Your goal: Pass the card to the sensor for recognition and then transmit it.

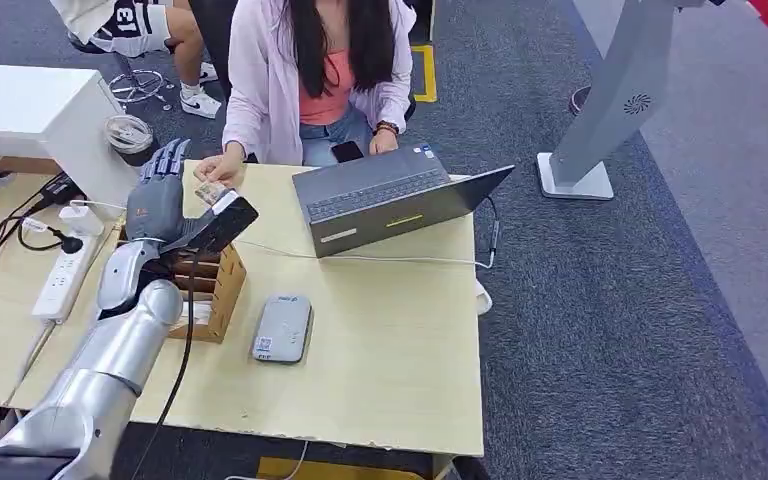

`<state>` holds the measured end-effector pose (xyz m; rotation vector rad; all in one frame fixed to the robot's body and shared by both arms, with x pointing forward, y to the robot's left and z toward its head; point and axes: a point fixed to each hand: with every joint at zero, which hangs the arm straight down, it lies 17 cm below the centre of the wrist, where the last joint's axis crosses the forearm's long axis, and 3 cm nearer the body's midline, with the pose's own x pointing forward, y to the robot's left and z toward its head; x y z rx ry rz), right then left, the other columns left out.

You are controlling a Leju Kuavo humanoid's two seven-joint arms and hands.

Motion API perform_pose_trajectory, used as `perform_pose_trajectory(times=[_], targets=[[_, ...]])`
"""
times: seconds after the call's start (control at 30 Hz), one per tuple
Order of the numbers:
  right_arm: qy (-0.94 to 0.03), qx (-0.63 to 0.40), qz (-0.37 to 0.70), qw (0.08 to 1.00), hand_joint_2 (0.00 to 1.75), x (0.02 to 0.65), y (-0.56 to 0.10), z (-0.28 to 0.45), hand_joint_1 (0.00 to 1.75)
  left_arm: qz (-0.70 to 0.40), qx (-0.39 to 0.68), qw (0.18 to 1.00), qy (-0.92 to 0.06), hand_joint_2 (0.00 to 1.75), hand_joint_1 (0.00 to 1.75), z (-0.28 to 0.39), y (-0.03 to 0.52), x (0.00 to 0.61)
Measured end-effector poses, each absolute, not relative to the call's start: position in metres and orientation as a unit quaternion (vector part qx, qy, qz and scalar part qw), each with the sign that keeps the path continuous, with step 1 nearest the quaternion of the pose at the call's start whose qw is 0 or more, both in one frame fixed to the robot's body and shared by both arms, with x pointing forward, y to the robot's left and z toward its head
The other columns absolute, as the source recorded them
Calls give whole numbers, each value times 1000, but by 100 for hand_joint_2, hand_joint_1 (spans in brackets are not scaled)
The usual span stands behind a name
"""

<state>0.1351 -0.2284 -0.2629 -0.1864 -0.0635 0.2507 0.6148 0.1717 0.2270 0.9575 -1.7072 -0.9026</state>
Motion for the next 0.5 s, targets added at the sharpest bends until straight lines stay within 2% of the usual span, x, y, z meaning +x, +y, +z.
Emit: perform_pose_trajectory(times=[0.5], targets=[[-32, -95, 125, 987, 175, 135, -229, -263, 0, -370, 392, 475, -695, 0, 0, 224, 173, 615]])
